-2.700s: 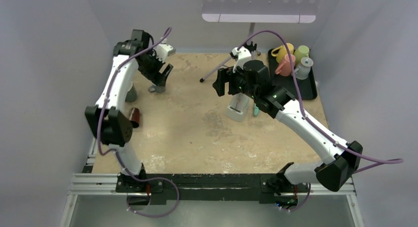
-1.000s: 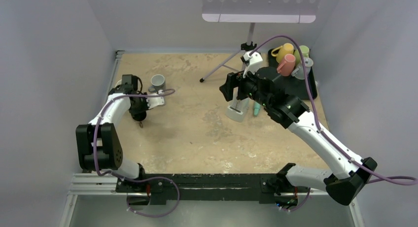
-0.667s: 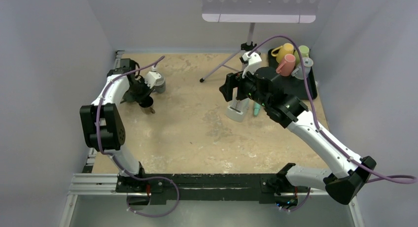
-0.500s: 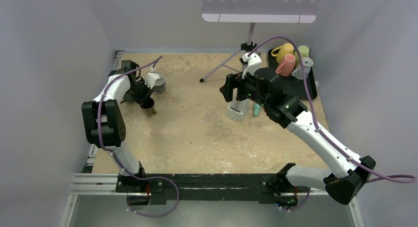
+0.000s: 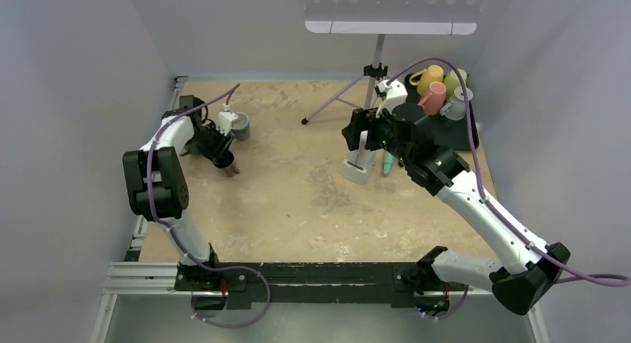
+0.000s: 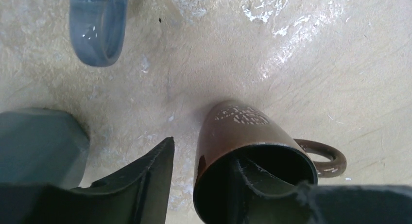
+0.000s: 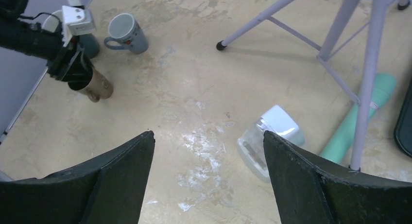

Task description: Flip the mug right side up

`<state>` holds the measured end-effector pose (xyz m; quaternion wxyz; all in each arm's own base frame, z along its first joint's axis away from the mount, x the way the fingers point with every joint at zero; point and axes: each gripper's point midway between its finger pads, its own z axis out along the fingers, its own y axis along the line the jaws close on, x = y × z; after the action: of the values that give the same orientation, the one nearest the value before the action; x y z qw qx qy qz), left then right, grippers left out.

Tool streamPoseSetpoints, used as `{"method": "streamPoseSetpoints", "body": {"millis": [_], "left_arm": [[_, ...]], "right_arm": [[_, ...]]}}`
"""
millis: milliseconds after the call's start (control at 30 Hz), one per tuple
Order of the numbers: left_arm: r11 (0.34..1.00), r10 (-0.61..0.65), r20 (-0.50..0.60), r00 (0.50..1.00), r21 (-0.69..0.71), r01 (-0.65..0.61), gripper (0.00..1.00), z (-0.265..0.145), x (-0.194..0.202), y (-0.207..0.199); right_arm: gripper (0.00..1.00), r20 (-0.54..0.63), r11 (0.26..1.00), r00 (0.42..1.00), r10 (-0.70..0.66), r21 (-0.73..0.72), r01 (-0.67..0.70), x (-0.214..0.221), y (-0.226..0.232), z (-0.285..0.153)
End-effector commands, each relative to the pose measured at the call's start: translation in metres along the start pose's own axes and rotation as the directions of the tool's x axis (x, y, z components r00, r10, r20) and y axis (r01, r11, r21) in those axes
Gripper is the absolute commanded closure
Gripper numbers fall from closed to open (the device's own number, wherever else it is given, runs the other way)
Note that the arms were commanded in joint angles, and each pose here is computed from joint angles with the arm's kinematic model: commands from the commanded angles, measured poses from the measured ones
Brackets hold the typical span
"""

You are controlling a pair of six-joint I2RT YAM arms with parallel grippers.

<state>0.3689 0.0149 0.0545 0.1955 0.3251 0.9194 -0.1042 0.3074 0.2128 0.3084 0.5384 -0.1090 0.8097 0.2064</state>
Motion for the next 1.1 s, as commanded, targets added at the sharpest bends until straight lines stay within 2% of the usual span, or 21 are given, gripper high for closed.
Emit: {"method": "streamPoseSetpoints", "body": {"millis": [0,67,233,367,500,667,800,1067], "left_arm": [[0.998,0.052,0.107,0.993,-0.037,-0.048,0.52,-0.029,-0.022,-0.001],[0.998,0.054,0.115,0.992,-0.027,-0.051,0.47,-0.041,-0.026,-0.006],[1.0,0.007,0.149,0.989,-0.012,-0.006,0.45,-0.081,-0.044,-0.02],[0.998,-0.066,0.213,0.975,0.03,0.061,0.4,-0.112,-0.061,-0.04],[0.992,-0.124,0.266,0.956,0.051,0.114,0.36,-0.133,-0.072,-0.054],[0.989,-0.147,0.295,0.944,0.038,0.142,0.34,-0.147,-0.074,-0.062],[0.99,-0.139,0.292,0.946,0.02,0.139,0.33,-0.152,-0.069,-0.066],[0.985,-0.163,0.286,0.944,0.0,0.17,0.33,-0.147,-0.064,-0.063]], "right_arm": [[0.14,0.105,0.992,0.992,0.074,0.098,-0.085,-0.022,-0.032,-0.016],[0.14,0.123,0.974,0.986,0.11,0.182,-0.131,-0.023,-0.06,-0.02],[0.13,0.197,0.872,0.967,0.164,0.429,-0.236,-0.021,-0.15,-0.046],[0.15,0.265,0.754,0.949,0.171,0.584,-0.299,-0.017,-0.221,-0.063],[0.19,0.354,0.617,0.91,0.216,0.673,-0.408,-0.017,-0.294,-0.067],[0.26,0.434,0.531,0.861,0.265,0.68,-0.506,-0.021,-0.364,-0.035],[0.3,0.379,0.506,0.852,0.361,0.688,-0.52,-0.005,-0.41,0.016],[0.37,0.355,0.468,0.803,0.478,0.671,-0.575,0.017,-0.454,0.076]]}}
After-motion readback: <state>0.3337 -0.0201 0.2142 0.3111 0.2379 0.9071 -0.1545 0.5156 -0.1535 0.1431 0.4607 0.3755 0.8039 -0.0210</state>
